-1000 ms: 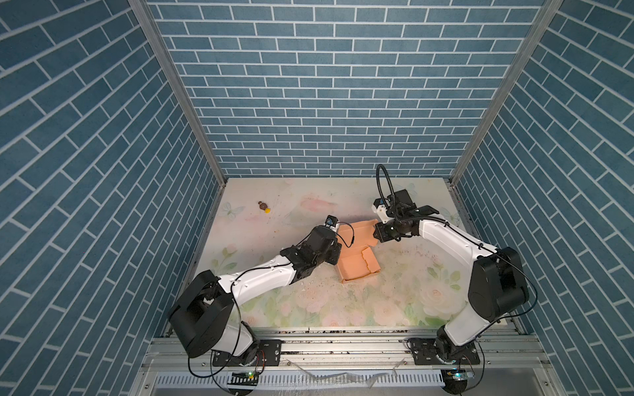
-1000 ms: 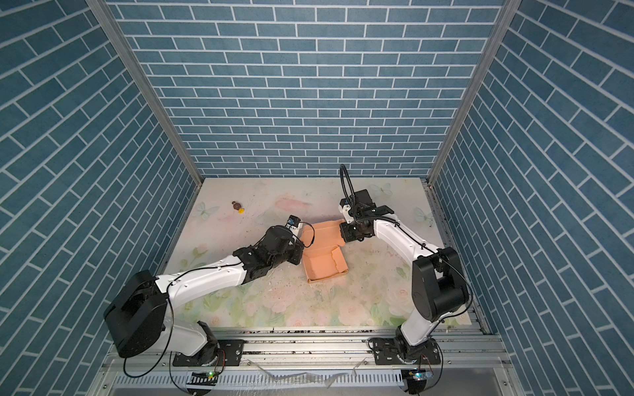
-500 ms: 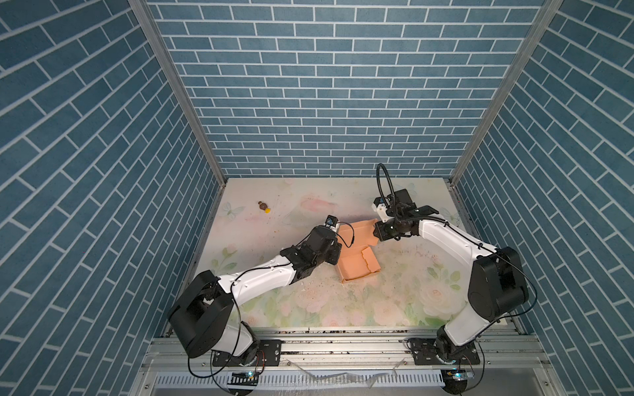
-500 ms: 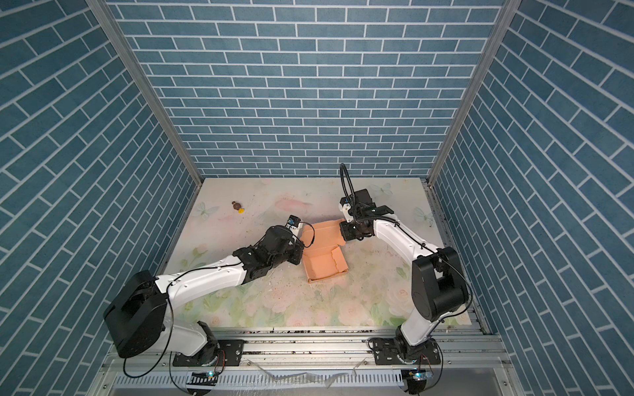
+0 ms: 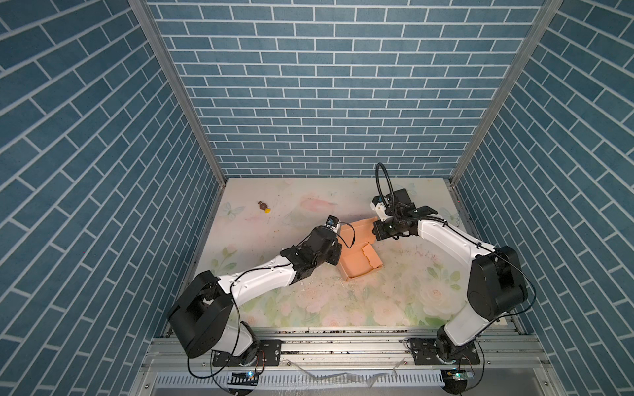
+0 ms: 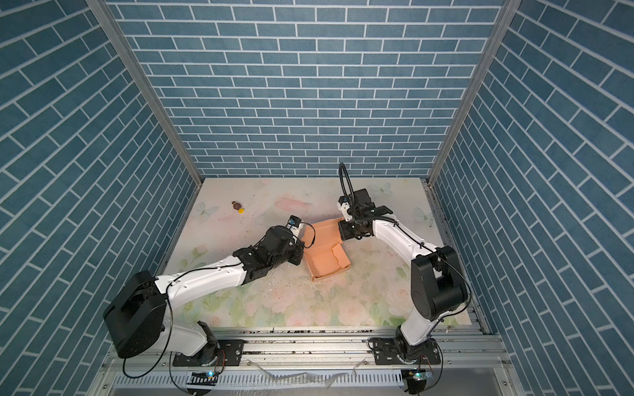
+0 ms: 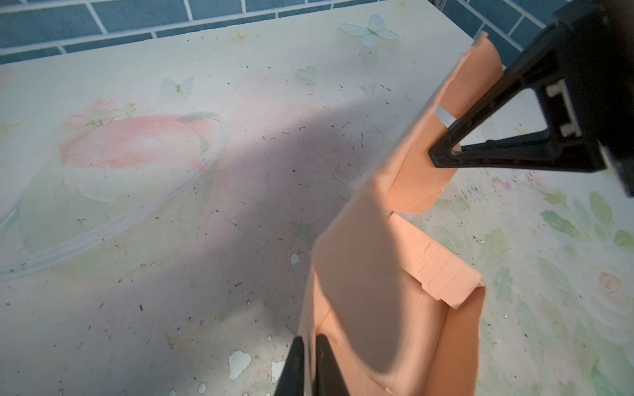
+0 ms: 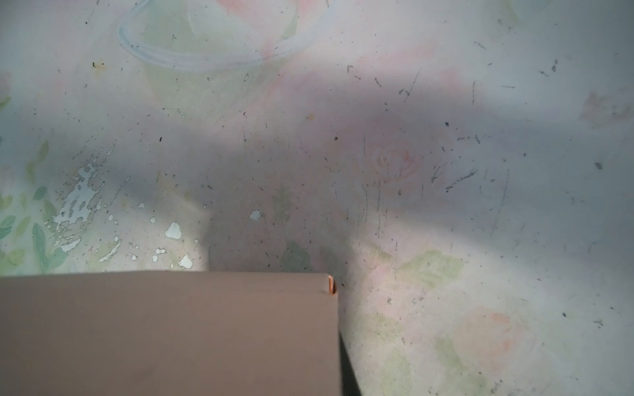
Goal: Fold the paper box
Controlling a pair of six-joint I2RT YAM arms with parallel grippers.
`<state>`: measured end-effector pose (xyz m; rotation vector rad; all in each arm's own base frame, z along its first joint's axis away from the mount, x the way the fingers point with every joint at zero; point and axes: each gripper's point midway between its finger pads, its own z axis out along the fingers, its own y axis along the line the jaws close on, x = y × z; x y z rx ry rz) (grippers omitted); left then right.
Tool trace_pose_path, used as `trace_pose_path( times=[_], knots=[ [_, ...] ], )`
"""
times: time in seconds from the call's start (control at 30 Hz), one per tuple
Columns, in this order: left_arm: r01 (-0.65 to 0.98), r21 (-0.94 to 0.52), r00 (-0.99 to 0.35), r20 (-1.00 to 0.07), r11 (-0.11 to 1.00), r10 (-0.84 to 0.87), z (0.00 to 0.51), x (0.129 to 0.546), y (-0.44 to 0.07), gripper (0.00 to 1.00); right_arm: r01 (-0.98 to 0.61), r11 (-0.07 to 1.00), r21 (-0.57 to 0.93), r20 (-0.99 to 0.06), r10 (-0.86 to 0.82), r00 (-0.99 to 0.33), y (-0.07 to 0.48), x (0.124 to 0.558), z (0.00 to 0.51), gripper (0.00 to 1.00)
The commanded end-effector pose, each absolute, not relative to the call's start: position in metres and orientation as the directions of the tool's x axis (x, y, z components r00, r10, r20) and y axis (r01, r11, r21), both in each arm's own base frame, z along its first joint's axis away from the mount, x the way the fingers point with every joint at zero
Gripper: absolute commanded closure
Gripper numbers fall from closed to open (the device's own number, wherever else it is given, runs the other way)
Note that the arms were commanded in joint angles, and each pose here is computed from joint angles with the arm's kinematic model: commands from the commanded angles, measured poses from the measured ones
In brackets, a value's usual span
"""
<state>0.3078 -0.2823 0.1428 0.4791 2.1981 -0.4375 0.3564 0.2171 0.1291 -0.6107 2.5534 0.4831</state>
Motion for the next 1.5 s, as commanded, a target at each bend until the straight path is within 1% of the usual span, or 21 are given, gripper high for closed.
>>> trace_pose_path(
  times=[0.0, 0.07, 0.2, 0.37, 0.6, 0.73, 1.13, 1.37, 1.47],
  knots=[
    [0.466, -0.142, -0.585, -0.790, 0.873, 0.183, 0.148, 0.305, -0.277, 0.79, -0.496, 0.845, 0.201, -0.556, -0.319, -0.768, 0.210, 0.355, 0.141, 0.99],
    [0.458, -0.141, -0.588, -0.789, 0.878, 0.180, 0.149, 0.305, -0.275, 0.67, -0.494, 0.847, 0.197, -0.562, -0.315, -0.764, 0.208, 0.352, 0.143, 1.00],
    [0.440, -0.131, -0.592, -0.786, 0.888, 0.177, 0.153, 0.304, -0.269, 0.49, -0.491, 0.850, 0.190, -0.572, -0.310, -0.759, 0.203, 0.346, 0.147, 1.00],
    [0.423, -0.110, -0.608, -0.770, 0.900, 0.192, 0.162, 0.304, -0.263, 0.43, -0.491, 0.851, 0.185, -0.577, -0.310, -0.756, 0.199, 0.337, 0.147, 1.00],
    [0.461, -0.113, -0.661, -0.705, 0.880, 0.256, 0.175, 0.298, -0.265, 0.42, -0.492, 0.857, 0.154, -0.583, -0.323, -0.745, 0.195, 0.333, 0.147, 1.00],
    [0.483, -0.139, -0.705, -0.647, 0.864, 0.290, 0.176, 0.297, -0.267, 0.42, -0.497, 0.856, 0.140, -0.582, -0.335, -0.741, 0.195, 0.331, 0.144, 1.00],
    [0.483, -0.185, -0.770, -0.554, 0.856, 0.315, 0.172, 0.321, -0.276, 0.42, -0.511, 0.851, 0.123, -0.596, -0.349, -0.723, 0.197, 0.330, 0.148, 1.00],
    [0.496, -0.170, -0.786, -0.504, 0.852, 0.358, 0.163, 0.331, -0.284, 0.46, -0.511, 0.852, 0.115, -0.599, -0.351, -0.720, 0.197, 0.331, 0.149, 1.00],
    [0.496, -0.168, -0.791, -0.493, 0.852, 0.363, 0.160, 0.337, -0.286, 0.49, -0.513, 0.851, 0.113, -0.596, -0.355, -0.721, 0.197, 0.330, 0.148, 1.00]
  ],
)
